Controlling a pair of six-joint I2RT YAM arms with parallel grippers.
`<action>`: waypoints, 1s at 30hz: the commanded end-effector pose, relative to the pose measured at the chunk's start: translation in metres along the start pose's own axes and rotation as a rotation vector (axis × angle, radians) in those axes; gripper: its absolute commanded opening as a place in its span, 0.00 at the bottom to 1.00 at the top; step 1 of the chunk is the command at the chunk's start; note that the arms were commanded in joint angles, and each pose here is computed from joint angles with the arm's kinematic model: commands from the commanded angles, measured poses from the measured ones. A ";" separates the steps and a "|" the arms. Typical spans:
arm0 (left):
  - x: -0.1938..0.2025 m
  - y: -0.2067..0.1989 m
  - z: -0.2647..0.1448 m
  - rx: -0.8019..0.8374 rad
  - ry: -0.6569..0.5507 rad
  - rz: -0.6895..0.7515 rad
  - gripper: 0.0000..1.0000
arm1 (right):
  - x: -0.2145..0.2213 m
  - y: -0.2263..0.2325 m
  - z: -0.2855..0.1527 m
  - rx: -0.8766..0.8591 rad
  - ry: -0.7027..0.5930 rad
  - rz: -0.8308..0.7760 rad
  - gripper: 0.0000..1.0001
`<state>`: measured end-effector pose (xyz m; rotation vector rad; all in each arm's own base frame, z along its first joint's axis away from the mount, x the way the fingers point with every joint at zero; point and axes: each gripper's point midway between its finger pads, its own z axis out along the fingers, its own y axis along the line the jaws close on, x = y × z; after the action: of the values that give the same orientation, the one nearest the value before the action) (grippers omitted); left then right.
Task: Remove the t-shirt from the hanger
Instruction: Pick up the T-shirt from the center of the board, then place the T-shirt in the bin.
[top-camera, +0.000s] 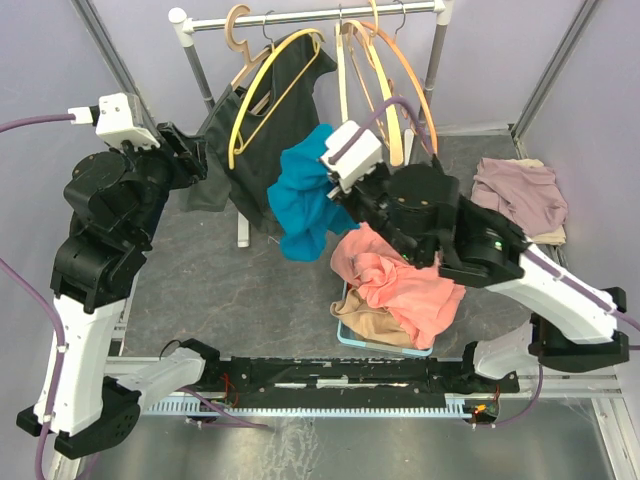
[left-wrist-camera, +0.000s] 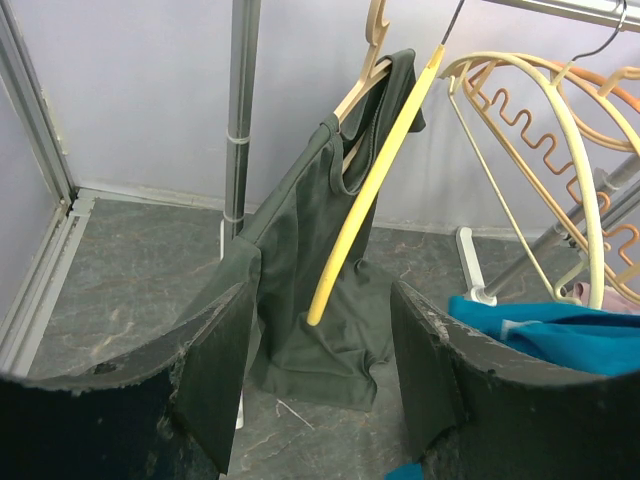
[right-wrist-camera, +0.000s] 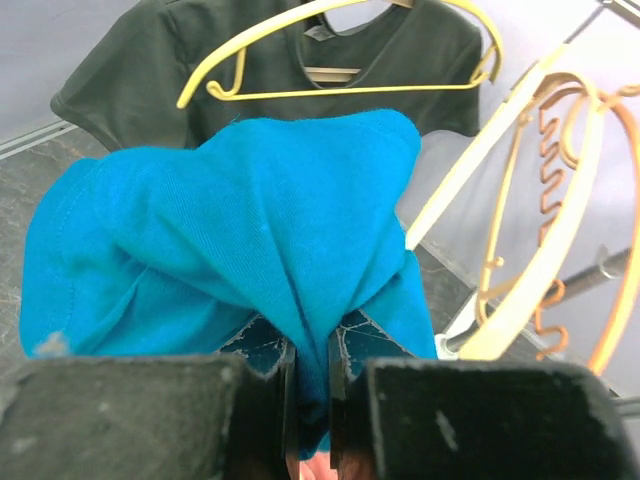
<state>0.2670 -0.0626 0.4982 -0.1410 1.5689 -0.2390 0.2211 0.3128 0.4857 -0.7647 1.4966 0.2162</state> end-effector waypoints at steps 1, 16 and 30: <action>-0.022 -0.009 -0.004 0.033 -0.063 -0.067 0.64 | -0.016 -0.036 -0.040 0.081 -0.058 0.054 0.01; -0.024 -0.016 0.007 0.046 -0.064 -0.060 0.63 | 0.078 -0.060 -0.099 0.124 0.144 0.126 0.01; -0.016 -0.018 0.005 0.066 -0.046 -0.077 0.63 | 0.205 -0.025 -0.094 0.229 0.356 0.178 0.01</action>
<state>0.2789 -0.0729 0.4976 -0.1186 1.5810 -0.2568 0.1786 0.1819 0.3204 -0.6646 1.8728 0.0207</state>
